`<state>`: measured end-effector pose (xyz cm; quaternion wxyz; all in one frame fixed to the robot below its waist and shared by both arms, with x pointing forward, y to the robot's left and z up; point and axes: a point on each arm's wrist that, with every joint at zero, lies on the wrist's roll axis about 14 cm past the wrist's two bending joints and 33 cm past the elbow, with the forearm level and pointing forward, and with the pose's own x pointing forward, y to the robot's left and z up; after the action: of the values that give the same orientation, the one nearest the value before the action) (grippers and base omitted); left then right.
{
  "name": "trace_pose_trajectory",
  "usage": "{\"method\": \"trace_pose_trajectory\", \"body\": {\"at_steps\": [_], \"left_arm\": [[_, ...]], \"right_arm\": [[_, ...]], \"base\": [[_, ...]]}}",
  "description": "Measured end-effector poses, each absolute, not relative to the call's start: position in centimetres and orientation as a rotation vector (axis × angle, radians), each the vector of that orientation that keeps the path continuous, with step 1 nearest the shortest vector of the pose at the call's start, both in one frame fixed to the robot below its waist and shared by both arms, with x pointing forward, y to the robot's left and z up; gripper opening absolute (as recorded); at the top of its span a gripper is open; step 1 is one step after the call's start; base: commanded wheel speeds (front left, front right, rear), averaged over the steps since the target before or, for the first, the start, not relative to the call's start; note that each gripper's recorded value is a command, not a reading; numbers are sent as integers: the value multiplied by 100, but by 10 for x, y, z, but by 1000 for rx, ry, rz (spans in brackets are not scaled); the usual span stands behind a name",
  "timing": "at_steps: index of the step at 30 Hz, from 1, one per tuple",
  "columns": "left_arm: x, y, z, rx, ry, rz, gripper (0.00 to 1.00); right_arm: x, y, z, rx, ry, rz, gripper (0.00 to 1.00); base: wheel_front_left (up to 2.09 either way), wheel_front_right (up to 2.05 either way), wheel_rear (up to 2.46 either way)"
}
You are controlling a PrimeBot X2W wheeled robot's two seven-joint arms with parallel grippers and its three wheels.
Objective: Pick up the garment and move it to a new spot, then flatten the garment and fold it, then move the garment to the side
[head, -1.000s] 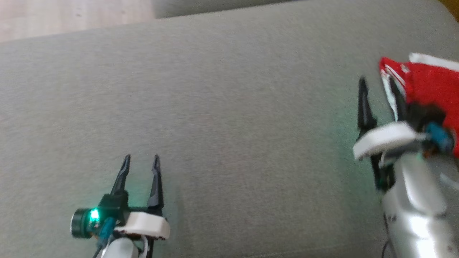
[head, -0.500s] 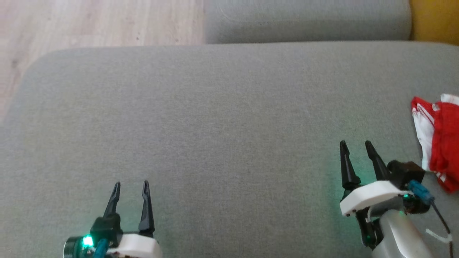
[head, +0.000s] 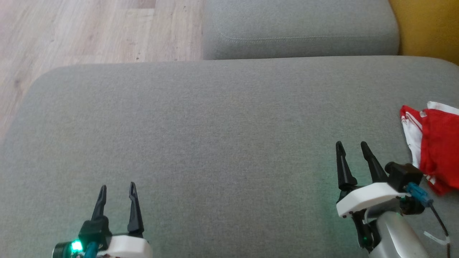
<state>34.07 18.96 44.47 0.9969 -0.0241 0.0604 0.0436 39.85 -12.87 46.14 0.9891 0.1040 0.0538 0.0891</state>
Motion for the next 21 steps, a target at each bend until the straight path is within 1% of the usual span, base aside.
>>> {"method": "trace_pose_trajectory", "body": {"at_steps": [9, 10, 12, 16, 18, 21], "left_arm": [[340, 182, 450, -83, 101, 51, 100], [340, 181, 451, -85, 97, 48, 0], [337, 180, 442, -86, 128, 48, 0], [319, 181, 414, -97, 225, 61, 0], [316, 182, 410, -120, 242, 70, 0], [317, 182, 410, -155, 245, 76, 0]], "right_arm": [[391, -130, 466, 210, 92, 179, 100], [391, -130, 465, 210, 95, 179, 0], [386, -131, 454, 211, 128, 173, 0], [362, -135, 419, 224, 238, 149, 0], [358, -136, 414, 244, 258, 137, 0], [361, -138, 417, 275, 250, 125, 0]], "base": [[0, 0, 0], [0, 0, 0], [0, 0, 0], [0, 0, 0], [0, 0, 0], [0, 0, 0]]}}
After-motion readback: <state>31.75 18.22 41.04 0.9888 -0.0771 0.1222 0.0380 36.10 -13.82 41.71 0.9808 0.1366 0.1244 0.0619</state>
